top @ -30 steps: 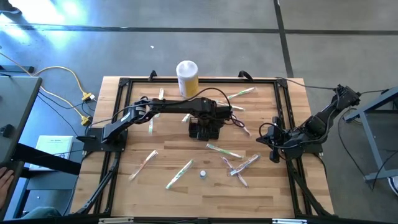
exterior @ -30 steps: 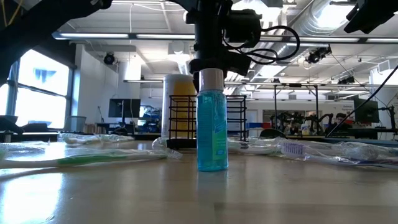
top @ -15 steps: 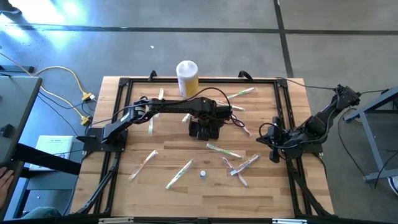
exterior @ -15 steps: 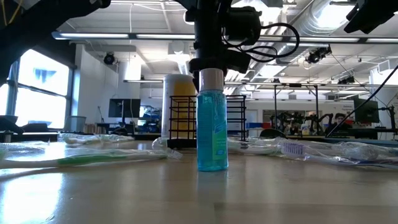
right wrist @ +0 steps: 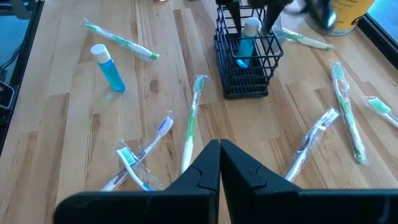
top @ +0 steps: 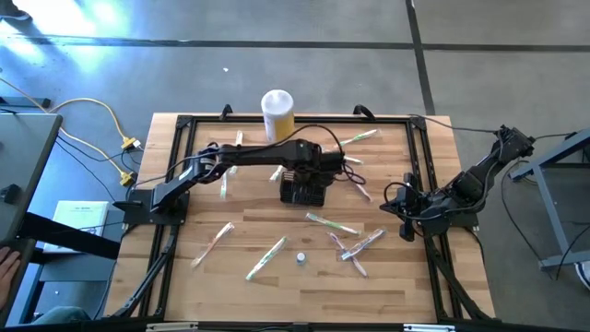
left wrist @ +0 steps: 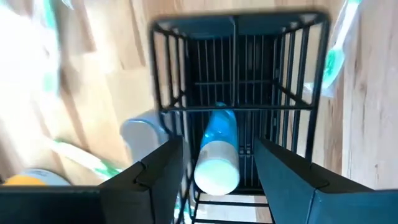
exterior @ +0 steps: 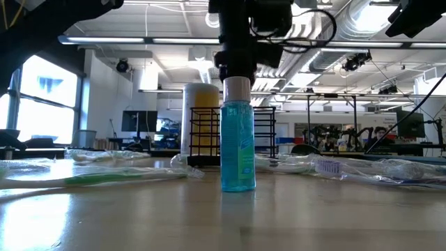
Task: Pick & Place toothbrushing station
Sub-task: Put the top purple toothbrush into the left section wire organizer
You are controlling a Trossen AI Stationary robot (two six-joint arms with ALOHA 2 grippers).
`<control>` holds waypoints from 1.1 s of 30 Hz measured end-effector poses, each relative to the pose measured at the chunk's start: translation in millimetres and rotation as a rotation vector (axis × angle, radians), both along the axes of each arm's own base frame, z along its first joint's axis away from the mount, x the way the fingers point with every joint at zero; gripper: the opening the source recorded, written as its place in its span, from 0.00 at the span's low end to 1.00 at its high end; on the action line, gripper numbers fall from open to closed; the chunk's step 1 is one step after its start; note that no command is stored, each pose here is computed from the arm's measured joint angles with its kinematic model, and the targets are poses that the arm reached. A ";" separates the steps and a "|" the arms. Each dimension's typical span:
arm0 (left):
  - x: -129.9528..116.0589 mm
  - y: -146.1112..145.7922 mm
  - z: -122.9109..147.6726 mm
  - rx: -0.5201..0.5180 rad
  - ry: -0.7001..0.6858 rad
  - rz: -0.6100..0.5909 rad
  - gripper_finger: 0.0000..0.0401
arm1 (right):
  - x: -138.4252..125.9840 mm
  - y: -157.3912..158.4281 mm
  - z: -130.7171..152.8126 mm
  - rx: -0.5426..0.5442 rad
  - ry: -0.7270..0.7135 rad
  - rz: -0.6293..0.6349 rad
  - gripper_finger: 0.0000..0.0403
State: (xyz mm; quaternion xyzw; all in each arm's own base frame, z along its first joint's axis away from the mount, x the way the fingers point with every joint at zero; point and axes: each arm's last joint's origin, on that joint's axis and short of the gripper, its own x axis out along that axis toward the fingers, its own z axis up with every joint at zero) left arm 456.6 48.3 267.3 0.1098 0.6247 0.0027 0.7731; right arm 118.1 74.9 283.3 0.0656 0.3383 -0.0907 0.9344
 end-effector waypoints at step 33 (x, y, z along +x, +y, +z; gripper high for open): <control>-51.9 -53.9 81.8 -0.247 -0.017 0.180 0.48 | -4.0 -13.2 -7.3 0.032 0.101 -0.141 0.02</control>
